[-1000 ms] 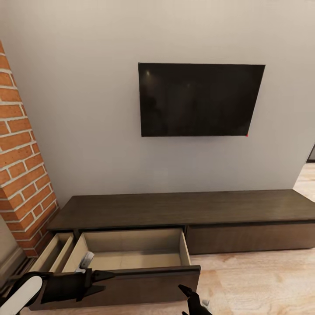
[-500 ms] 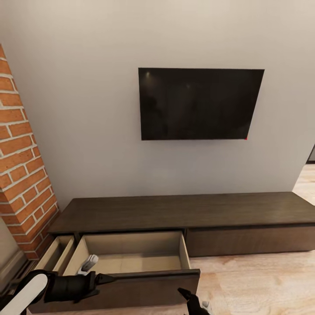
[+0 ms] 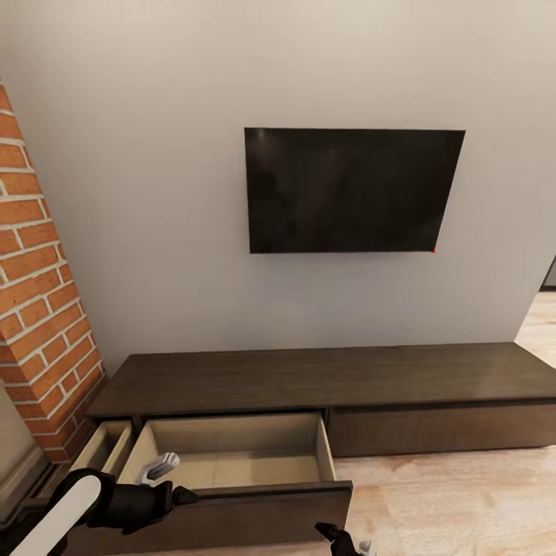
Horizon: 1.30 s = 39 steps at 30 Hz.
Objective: Place each of the two pumpkins and all three candles from the living room inside a cabinet in the living room (use any cabinet), then make sure every cabinet is closed, and position the cauldron so it is next to a table in the living room.
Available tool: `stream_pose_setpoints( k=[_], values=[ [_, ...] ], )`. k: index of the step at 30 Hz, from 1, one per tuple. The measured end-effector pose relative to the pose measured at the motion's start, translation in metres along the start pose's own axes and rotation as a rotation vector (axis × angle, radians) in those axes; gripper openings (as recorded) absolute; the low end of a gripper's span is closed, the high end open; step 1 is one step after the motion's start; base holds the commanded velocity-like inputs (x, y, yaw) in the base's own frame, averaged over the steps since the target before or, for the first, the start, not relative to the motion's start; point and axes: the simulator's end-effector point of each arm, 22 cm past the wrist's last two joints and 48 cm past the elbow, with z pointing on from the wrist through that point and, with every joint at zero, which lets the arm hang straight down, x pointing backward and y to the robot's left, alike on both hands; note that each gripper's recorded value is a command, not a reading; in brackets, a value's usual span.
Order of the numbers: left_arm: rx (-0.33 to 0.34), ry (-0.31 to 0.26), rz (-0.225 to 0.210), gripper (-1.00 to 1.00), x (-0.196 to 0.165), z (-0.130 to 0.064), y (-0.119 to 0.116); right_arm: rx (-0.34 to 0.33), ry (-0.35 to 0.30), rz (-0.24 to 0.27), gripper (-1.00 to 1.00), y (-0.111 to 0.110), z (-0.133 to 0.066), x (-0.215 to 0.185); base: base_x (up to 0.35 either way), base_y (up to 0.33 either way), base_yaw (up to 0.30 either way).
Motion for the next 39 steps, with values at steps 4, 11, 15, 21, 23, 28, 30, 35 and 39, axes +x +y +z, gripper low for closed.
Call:
stream_pose_setpoints(
  k=[4, 11, 15, 21, 23, 28, 30, 35, 39],
  values=[
    [-0.099, -0.043, -0.013, 1.00, -0.012, -0.003, 0.012, 0.001, -0.019, -0.010, 1.00, 0.006, -0.004, -0.004, 0.000, 0.000, 0.000],
    [-0.279, -0.120, 0.046, 1.00, -0.034, -0.017, 0.036, 0.010, -0.069, -0.027, 1.00, 0.013, -0.013, -0.012, 0.000, 0.000, 0.000],
    [-0.353, -0.169, 0.096, 1.00, -0.045, -0.021, 0.039, 0.057, -0.083, -0.048, 1.00, 0.008, -0.018, -0.015, 0.000, 0.000, 0.000],
    [-0.445, -0.195, 0.169, 1.00, -0.052, -0.022, 0.037, 0.157, -0.085, -0.135, 1.00, -0.002, -0.026, -0.017, 0.000, 0.000, 0.000],
    [-0.456, -0.198, 0.174, 1.00, -0.054, -0.023, 0.037, 0.167, -0.098, -0.152, 1.00, -0.002, -0.029, -0.020, 0.000, 0.000, 0.000],
    [-0.483, -0.215, 0.179, 1.00, -0.060, -0.030, 0.038, 0.212, -0.121, -0.163, 1.00, -0.005, -0.037, -0.025, 0.000, 0.000, 0.000],
    [-0.489, -0.221, 0.181, 1.00, -0.062, -0.034, 0.038, 0.267, -0.142, -0.169, 1.00, -0.013, -0.043, -0.030, 0.000, 0.000, 0.000],
    [-0.493, -0.223, 0.183, 1.00, -0.064, -0.041, 0.034, 0.340, -0.151, -0.201, 1.00, -0.020, -0.053, -0.033, 0.000, 0.000, 0.000],
    [-0.505, -0.227, 0.192, 1.00, -0.067, -0.047, 0.033, 0.376, -0.155, -0.251, 1.00, -0.021, -0.059, -0.035, 0.000, 0.000, 0.000]
  ],
)
